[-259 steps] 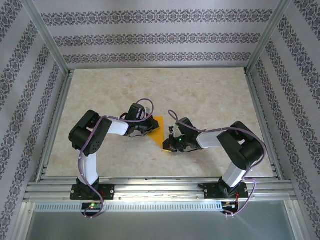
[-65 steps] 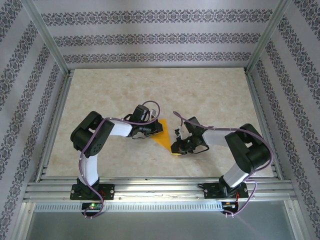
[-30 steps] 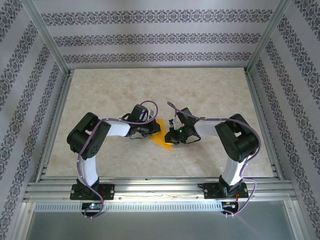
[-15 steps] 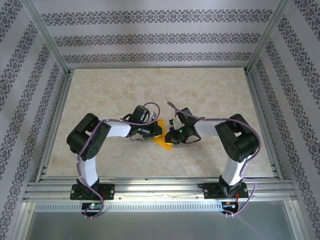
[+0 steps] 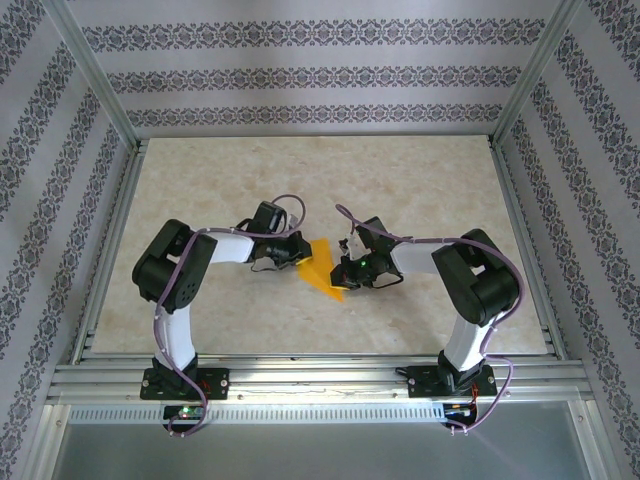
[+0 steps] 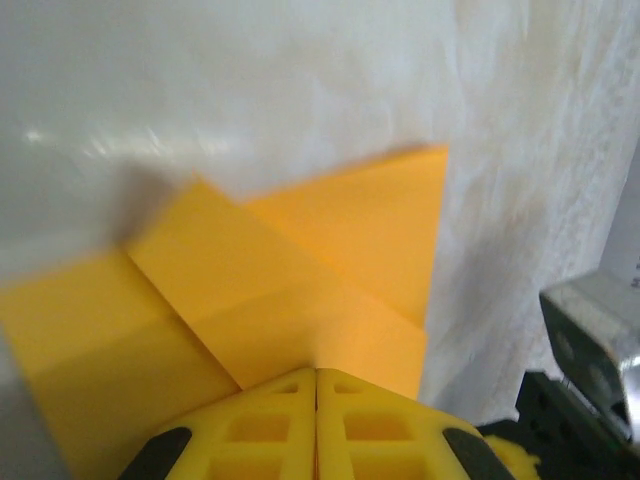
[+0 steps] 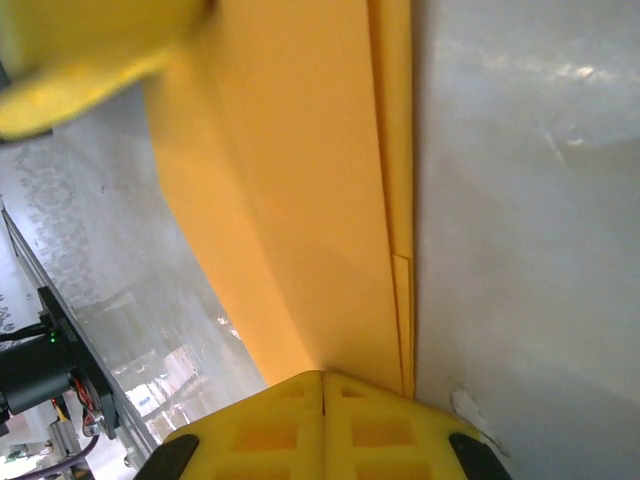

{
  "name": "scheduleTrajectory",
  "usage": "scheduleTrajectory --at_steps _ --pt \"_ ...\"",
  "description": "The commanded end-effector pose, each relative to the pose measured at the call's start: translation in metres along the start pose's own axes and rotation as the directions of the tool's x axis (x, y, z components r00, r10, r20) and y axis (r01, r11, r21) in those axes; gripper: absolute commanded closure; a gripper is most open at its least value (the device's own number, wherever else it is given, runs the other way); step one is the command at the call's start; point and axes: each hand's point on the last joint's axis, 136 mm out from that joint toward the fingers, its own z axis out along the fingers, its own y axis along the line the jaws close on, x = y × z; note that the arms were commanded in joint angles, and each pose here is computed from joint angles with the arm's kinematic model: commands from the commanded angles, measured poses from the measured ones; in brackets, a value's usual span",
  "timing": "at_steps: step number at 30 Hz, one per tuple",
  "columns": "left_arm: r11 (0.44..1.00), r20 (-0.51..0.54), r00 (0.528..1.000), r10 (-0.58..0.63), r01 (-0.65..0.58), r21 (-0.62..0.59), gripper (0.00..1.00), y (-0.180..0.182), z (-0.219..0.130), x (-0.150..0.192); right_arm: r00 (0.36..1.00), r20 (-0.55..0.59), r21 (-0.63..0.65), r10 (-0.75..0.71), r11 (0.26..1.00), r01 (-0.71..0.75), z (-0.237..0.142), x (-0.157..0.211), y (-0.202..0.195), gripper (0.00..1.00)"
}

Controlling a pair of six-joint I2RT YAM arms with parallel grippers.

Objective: Fold a paper plane with a square sheet of paper (pick it up from the middle)
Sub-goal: Fourth fold the wing at the center of the table.

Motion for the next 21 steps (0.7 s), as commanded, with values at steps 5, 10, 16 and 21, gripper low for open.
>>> scheduleTrajectory --at_steps 5,10,16,21 --pt "0.994 0.09 0.995 -0.041 0.05 -0.101 0.93 0.031 -0.011 -0.048 0.991 -0.085 0.135 0.099 0.987 -0.087 0.001 0.035 -0.042 0.99" --pt "0.998 0.119 0.993 -0.01 0.018 -0.065 0.93 0.007 -0.028 -0.051 0.994 -0.073 0.103 0.083 0.992 -0.075 -0.001 0.027 -0.03 0.98" --pt "0.994 0.112 0.988 0.105 -0.101 -0.047 0.9 -0.04 -0.031 -0.024 0.999 0.009 0.018 0.042 0.999 -0.043 -0.017 0.002 0.008 0.91" --pt "0.978 0.025 0.978 0.205 -0.204 -0.054 0.89 -0.054 -0.001 0.018 0.996 0.083 -0.013 0.04 0.999 -0.039 -0.038 -0.001 0.027 0.83"
